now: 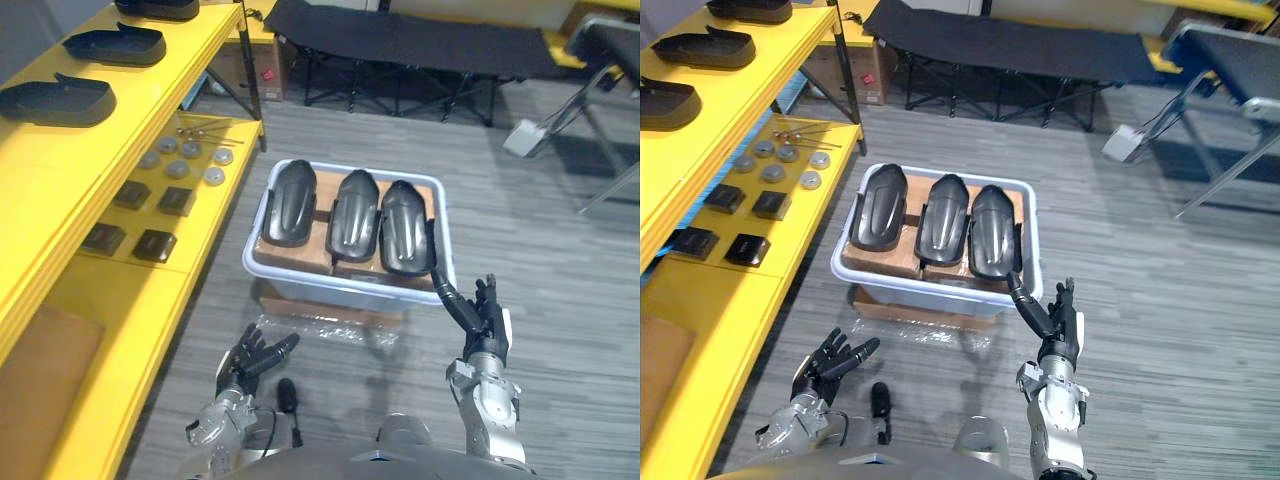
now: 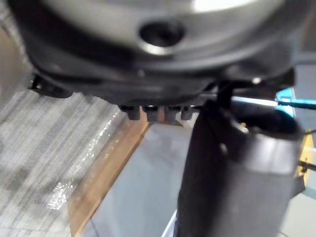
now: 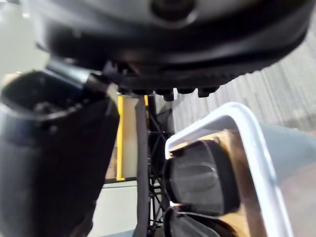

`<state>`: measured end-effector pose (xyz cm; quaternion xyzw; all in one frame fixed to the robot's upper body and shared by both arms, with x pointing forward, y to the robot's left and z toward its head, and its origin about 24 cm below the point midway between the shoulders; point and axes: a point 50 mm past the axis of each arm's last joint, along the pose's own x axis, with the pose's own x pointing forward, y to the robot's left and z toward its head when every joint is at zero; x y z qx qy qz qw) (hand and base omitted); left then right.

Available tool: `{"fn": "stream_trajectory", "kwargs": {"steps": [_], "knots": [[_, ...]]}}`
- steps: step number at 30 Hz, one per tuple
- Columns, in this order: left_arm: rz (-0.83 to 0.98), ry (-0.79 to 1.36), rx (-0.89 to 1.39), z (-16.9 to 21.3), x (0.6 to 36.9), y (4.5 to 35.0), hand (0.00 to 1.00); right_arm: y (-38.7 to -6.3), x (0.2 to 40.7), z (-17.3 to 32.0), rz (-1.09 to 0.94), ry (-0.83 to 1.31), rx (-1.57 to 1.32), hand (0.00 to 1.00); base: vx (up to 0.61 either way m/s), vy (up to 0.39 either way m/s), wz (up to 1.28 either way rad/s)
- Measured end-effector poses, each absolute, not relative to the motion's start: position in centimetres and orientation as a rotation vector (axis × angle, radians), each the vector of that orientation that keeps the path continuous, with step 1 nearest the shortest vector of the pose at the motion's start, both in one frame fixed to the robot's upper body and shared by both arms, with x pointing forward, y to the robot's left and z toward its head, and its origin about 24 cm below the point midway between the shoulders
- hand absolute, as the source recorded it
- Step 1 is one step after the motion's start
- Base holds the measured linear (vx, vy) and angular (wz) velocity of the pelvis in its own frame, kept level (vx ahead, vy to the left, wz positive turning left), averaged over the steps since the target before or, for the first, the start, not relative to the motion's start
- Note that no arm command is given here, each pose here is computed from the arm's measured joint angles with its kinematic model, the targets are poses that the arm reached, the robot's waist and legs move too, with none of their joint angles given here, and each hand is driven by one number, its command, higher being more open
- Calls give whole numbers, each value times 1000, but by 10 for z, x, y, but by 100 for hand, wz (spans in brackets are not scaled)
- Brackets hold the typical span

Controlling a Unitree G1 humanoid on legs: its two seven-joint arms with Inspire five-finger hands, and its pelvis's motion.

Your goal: Walk over and take three plastic housings, then place them on the shelf

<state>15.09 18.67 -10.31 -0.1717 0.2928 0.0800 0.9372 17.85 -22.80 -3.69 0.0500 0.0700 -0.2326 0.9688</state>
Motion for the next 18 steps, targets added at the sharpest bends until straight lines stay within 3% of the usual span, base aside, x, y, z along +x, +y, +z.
{"fn": "stream_trajectory", "kwargs": {"steps": [5, 9, 18], "knots": [[159, 551, -347, -96, 155, 197, 100, -242, 178, -30, -529, 101, 65, 100, 102, -105, 15], [165, 575, -427, -101, 144, 181, 100, -261, 193, -14, -581, 48, 15, 100, 107, -153, 3], [93, 636, -526, -109, 137, 158, 100, -320, 220, -17, -737, 231, 42, 100, 52, -68, 37]]}}
